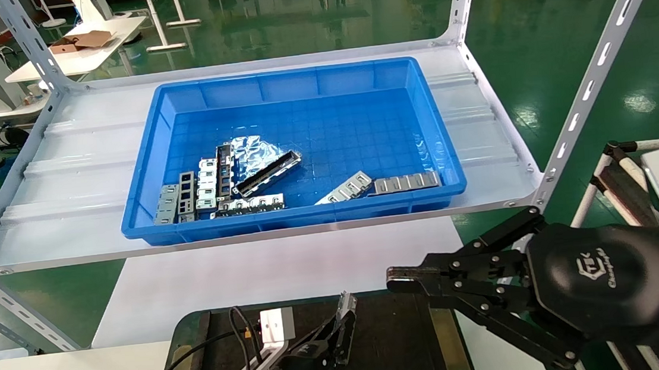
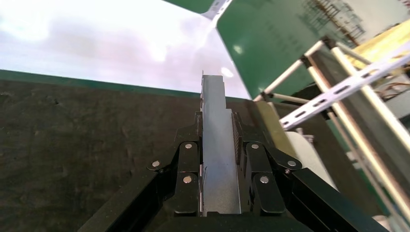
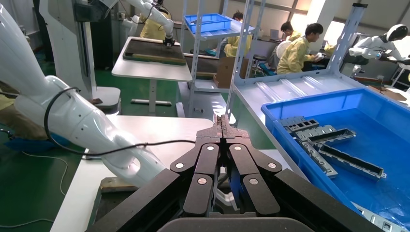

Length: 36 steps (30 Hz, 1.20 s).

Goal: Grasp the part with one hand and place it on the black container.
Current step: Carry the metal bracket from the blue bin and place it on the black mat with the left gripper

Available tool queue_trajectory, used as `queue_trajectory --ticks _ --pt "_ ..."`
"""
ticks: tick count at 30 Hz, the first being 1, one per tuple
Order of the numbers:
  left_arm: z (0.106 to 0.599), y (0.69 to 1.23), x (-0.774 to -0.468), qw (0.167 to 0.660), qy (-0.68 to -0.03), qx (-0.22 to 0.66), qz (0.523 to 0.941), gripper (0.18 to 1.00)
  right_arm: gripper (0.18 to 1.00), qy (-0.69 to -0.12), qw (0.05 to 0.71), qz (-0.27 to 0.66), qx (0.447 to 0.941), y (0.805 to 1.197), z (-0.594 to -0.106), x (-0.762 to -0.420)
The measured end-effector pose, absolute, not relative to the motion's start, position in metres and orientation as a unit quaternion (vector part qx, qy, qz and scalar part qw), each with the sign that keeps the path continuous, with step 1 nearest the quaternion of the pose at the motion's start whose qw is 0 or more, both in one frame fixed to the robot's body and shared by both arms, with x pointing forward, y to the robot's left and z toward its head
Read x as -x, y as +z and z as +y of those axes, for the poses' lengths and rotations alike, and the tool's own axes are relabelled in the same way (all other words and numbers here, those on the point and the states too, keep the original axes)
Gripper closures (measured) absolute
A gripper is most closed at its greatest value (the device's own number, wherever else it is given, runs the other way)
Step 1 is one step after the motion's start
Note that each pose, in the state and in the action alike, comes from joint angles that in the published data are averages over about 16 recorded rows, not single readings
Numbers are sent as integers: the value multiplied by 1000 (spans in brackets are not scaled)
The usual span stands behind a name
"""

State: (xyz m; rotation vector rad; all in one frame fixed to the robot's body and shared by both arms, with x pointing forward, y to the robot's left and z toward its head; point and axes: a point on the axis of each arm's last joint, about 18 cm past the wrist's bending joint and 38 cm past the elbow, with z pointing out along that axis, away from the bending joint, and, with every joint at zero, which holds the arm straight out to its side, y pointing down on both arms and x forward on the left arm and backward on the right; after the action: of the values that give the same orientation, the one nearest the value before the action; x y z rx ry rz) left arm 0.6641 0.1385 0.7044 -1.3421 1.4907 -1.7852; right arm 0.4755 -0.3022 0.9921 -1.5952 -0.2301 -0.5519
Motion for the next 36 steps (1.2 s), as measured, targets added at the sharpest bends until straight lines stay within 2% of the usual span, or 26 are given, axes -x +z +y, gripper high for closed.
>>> queue_trajectory --ticks 12,36 --pt "130 691 -679 229 -630 520 529 887 988 -244 659 -102 705 992 -302 -476" --pt "122 675 -679 216 -606 560 522 887 988 -244 659 -102 705 992 -302 -476"
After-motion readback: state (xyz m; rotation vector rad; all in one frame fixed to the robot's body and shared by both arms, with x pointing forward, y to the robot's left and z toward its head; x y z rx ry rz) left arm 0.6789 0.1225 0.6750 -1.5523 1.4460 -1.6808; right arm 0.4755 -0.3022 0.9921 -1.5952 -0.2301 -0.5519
